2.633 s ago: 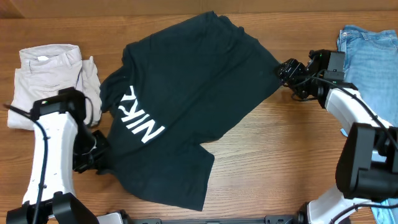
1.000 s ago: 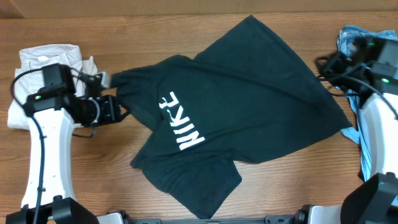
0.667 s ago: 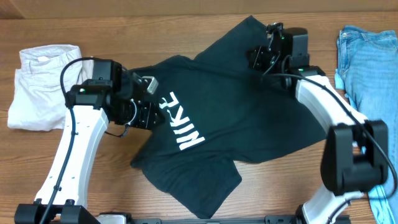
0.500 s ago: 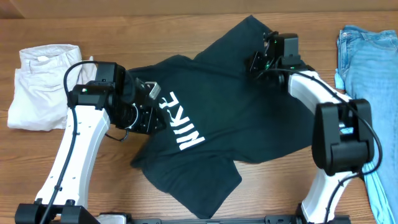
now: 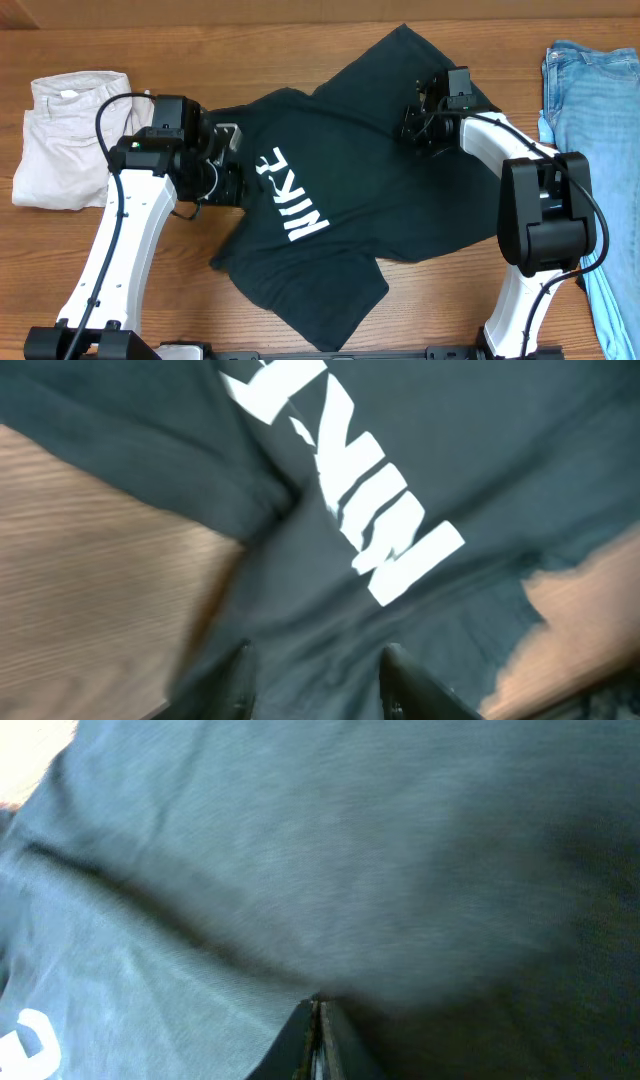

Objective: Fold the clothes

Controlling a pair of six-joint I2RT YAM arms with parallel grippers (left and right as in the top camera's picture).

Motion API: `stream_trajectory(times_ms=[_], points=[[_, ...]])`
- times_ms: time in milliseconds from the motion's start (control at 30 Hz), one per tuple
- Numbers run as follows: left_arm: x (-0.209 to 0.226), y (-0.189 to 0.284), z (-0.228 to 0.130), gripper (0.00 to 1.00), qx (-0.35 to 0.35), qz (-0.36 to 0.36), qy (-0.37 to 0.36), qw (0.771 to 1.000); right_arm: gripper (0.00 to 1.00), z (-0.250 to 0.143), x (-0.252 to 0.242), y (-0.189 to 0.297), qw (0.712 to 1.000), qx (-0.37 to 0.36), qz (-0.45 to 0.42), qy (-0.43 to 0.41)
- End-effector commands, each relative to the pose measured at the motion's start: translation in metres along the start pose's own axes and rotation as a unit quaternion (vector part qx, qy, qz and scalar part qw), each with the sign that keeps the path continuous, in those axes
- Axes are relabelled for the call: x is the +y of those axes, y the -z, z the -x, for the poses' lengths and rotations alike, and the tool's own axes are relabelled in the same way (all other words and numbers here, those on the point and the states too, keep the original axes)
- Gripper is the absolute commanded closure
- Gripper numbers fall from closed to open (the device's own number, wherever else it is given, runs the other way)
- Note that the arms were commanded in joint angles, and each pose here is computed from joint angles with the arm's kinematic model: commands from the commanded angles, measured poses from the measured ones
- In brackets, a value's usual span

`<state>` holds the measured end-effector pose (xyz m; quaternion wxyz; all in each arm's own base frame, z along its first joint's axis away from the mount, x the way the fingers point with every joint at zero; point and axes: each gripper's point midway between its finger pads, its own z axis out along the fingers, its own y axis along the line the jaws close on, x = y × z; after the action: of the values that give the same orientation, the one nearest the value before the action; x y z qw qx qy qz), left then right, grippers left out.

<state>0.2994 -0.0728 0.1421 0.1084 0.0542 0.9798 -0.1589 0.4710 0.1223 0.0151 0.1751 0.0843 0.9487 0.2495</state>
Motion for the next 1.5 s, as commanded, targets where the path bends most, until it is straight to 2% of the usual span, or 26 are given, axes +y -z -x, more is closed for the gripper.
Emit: stream_trajectory(times_ms=[0,67,100,233,267,300,367,433,500,533,567,600,633,733,833,900,1033,1067,1100,1133,1167,1233,1333,1400,1433,1467], points=[[0.033,-0.01,0.026,0.8,-0.032,0.083,0.066,0.994,0.87,0.027,0.04,0.044,0.996,-0.044,0.059,0.058],[0.043,-0.028,0.031,0.91,-0.022,0.094,0.083,0.992,0.87,0.036,0.059,0.074,0.992,-0.07,0.071,0.072],[0.051,-0.052,0.032,0.96,0.002,0.096,0.088,0.991,0.85,0.041,0.076,0.107,0.989,-0.095,0.079,0.085],[0.065,-0.096,0.018,0.96,0.063,0.101,0.101,0.988,0.82,0.037,0.096,0.151,0.985,-0.117,0.087,0.096],[0.067,-0.103,0.015,0.91,0.075,0.101,0.104,0.987,0.82,0.035,0.097,0.156,0.985,-0.116,0.087,0.096],[0.069,-0.108,0.013,0.71,0.081,0.103,0.104,0.986,0.8,0.032,0.097,0.158,0.986,-0.112,0.085,0.094],[0.078,-0.116,0.013,0.46,0.083,0.12,0.103,0.984,0.79,0.025,0.093,0.156,0.988,-0.097,0.08,0.086],[0.085,-0.123,0.017,0.38,0.078,0.125,0.105,0.984,0.79,0.02,0.09,0.154,0.99,-0.087,0.076,0.081],[0.089,-0.131,0.022,0.38,0.071,0.124,0.106,0.984,0.79,0.017,0.089,0.153,0.991,-0.08,0.073,0.08],[0.091,-0.135,0.023,0.42,0.069,0.124,0.109,0.984,0.79,0.015,0.088,0.153,0.991,-0.077,0.07,0.089],[0.092,-0.137,0.023,0.71,0.07,0.124,0.109,0.984,0.79,0.013,0.085,0.152,0.991,-0.073,0.065,0.093],[0.092,-0.137,0.022,0.92,0.073,0.125,0.11,0.983,0.79,0.011,0.084,0.152,0.991,-0.069,0.062,0.093],[0.095,-0.136,0.022,0.96,0.073,0.131,0.111,0.982,0.79,0.009,0.082,0.151,0.992,-0.066,0.057,0.091],[0.121,-0.122,0.032,0.96,0.047,0.178,0.166,0.969,0.79,0.009,0.076,0.151,0.993,-0.065,0.042,0.087],[0.154,-0.094,0.058,0.96,-0.002,0.19,0.23,0.954,0.76,0.008,0.076,0.15,0.993,-0.064,0.042,0.087],[0.171,-0.078,0.072,0.96,-0.029,0.192,0.249,0.949,0.72,0.006,0.075,0.148,0.994,-0.059,0.041,0.085],[0.198,-0.06,0.089,0.96,-0.074,0.194,0.271,0.94,0.71,-0.008,0.061,0.127,0.997,-0.017,0.028,0.065],[0.2,-0.059,0.091,0.93,-0.077,0.196,0.264,0.941,0.71,-0.012,0.057,0.118,0.998,-0.005,0.024,0.061],[0.202,-0.058,0.094,0.87,-0.082,0.198,0.255,0.943,0.71,-0.015,0.053,0.112,0.998,0.006,0.021,0.056],[0.203,-0.058,0.098,0.55,-0.087,0.199,0.239,0.946,0.71,-0.021,0.047,0.102,0.998,0.023,0.016,0.048],[0.203,-0.057,0.1,0.35,-0.09,0.199,0.234,0.947,0.68,-0.023,0.044,0.098,0.998,0.03,0.013,0.045],[0.202,-0.056,0.101,0.27,-0.089,0.197,0.227,0.95,0.62,-0.033,0.037,0.092,0.998,0.054,0.004,0.033],[0.195,-0.039,0.105,0.25,-0.072,0.197,0.201,0.957,0.51,-0.047,0.008,0.094,0.995,0.074,-0.073,-0.011],[0.187,-0.018,0.111,0.25,-0.062,0.195,0.189,0.96,0.48,-0.052,-0.009,0.098,0.989,0.078,-0.124,-0.035],[0.176,-0.006,0.116,0.25,-0.057,0.177,0.179,0.966,0.48,-0.051,-0.009,0.097,0.989,0.074,-0.123,-0.034],[0.163,0.003,0.12,0.27,-0.056,0.155,0.171,0.971,0.61,-0.041,-0.007,0.094,0.992,0.056,-0.115,-0.019]])
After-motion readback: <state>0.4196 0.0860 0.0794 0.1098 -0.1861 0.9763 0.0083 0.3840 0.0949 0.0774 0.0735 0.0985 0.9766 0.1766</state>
